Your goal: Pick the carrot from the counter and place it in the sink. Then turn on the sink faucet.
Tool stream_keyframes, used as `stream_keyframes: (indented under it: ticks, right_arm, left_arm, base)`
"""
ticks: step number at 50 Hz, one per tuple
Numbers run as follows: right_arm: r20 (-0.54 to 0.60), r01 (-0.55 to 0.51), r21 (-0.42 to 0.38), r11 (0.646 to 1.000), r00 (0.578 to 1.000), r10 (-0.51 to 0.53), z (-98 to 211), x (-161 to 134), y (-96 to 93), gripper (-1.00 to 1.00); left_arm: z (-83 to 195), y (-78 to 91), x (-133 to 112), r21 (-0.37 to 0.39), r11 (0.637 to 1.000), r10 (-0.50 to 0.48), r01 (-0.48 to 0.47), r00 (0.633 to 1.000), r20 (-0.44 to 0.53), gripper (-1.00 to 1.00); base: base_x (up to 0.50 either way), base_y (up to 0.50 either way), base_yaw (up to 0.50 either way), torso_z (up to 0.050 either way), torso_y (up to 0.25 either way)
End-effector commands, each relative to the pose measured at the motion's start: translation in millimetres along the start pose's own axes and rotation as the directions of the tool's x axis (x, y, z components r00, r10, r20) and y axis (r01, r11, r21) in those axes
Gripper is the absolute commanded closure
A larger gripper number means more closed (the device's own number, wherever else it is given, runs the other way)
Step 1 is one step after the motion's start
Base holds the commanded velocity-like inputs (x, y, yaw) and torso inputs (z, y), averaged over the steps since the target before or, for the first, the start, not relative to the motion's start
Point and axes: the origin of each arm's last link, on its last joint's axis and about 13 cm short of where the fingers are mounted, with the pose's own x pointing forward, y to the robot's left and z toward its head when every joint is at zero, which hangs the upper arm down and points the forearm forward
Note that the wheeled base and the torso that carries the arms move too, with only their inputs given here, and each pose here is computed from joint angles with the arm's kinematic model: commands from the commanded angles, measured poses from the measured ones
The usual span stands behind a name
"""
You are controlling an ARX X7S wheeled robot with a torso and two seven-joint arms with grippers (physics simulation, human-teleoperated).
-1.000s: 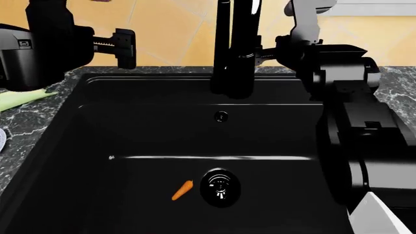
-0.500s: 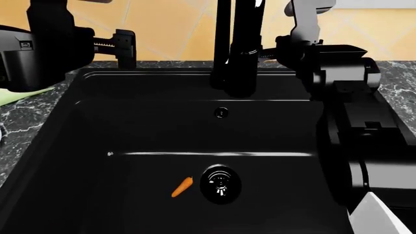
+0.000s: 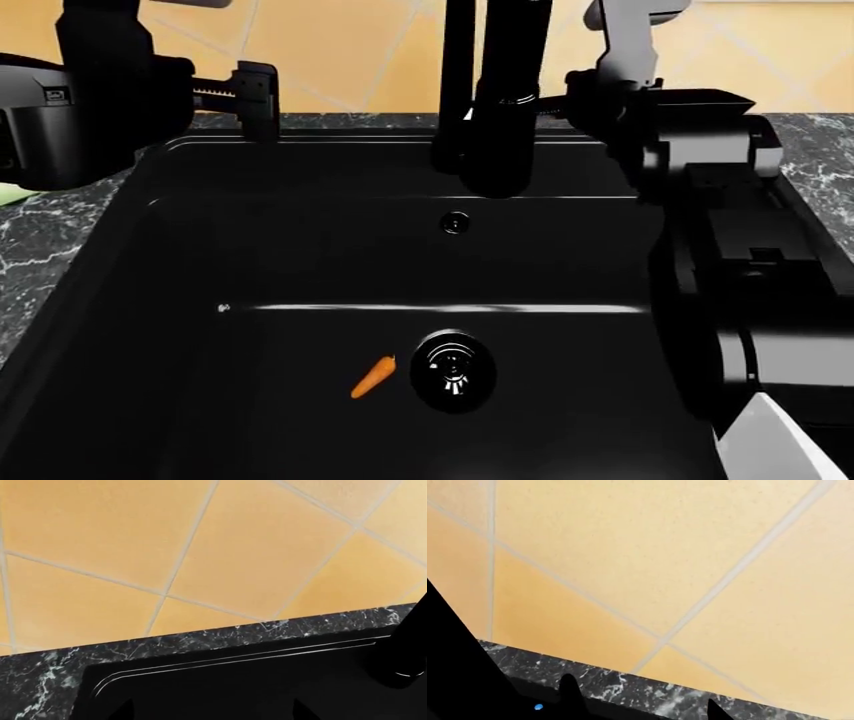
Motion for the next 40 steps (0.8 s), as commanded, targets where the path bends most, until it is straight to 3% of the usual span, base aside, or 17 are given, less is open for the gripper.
stream_keyframes:
  ticks: [1, 5, 10, 14, 20, 21, 25, 40]
  right_arm:
    - [0.003, 0.01, 0.008, 1.0, 1.0, -0.01, -1, 0, -1.2, -1.0]
    - [0.005, 0.03, 0.017, 0.999, 1.0, -0.03, -3, 0, -2.4, -1.0]
    - [0.032, 0.162, 0.068, 0.984, 0.986, -0.165, -2, -2, -6.9, -1.0]
    - [0.027, 0.336, 0.138, 0.932, 0.939, -0.343, -4, -4, -14.6, -1.0]
    - [0.03, 0.391, 0.169, 0.905, 0.915, -0.401, -4, -5, -17.6, -1.0]
    - [0.027, 0.43, 0.188, 0.883, 0.897, -0.442, -5, -6, -20.2, -1.0]
    - [0.028, 0.444, 0.198, 0.874, 0.889, -0.457, -5, -7, -21.5, -1.0]
    - [0.029, 0.411, 0.184, 0.893, 0.906, -0.423, -5, -6, -19.5, -1.0]
  left_arm:
    - [0, 0.2, 0, -0.009, 1.0, -0.001, 0.001, 1.0, 0.001, -1.0]
    - [-2, -0.1, 1, 0.0, 1.0, 0.008, -0.008, 1.0, -0.001, -1.0]
    - [-1, 1.5, 1, -0.005, 1.0, 0.012, -0.012, 1.0, 0.002, -1.0]
    - [-2, 1.9, 2, -0.008, 1.0, 0.013, -0.013, 1.0, -0.001, -1.0]
    - [-2, 2.6, 3, -0.01, 1.0, 0.017, -0.017, 1.0, -0.004, -1.0]
    - [-1, 3.4, 3, -0.012, 1.0, 0.021, -0.021, 1.0, -0.002, -1.0]
    - [-1, 3.8, 2, -0.012, 1.0, 0.024, -0.024, 1.0, -0.003, -1.0]
    - [0, 3.3, 3, -0.009, 1.0, 0.022, -0.022, 1.0, -0.006, -1.0]
  base:
    - [0.0, 0.0, 0.0, 0.0, 0.0]
    - [0.0, 0.0, 0.0, 0.0, 0.0]
    - [0.0, 0.0, 0.0, 0.0, 0.0]
    - [0.0, 0.0, 0.0, 0.0, 0.0]
    - [0.0, 0.0, 0.0, 0.0, 0.0]
    - [0.0, 0.0, 0.0, 0.0, 0.0]
    - [0.0, 0.0, 0.0, 0.0, 0.0]
    - [0.0, 0.0, -0.01, 0.0, 0.0]
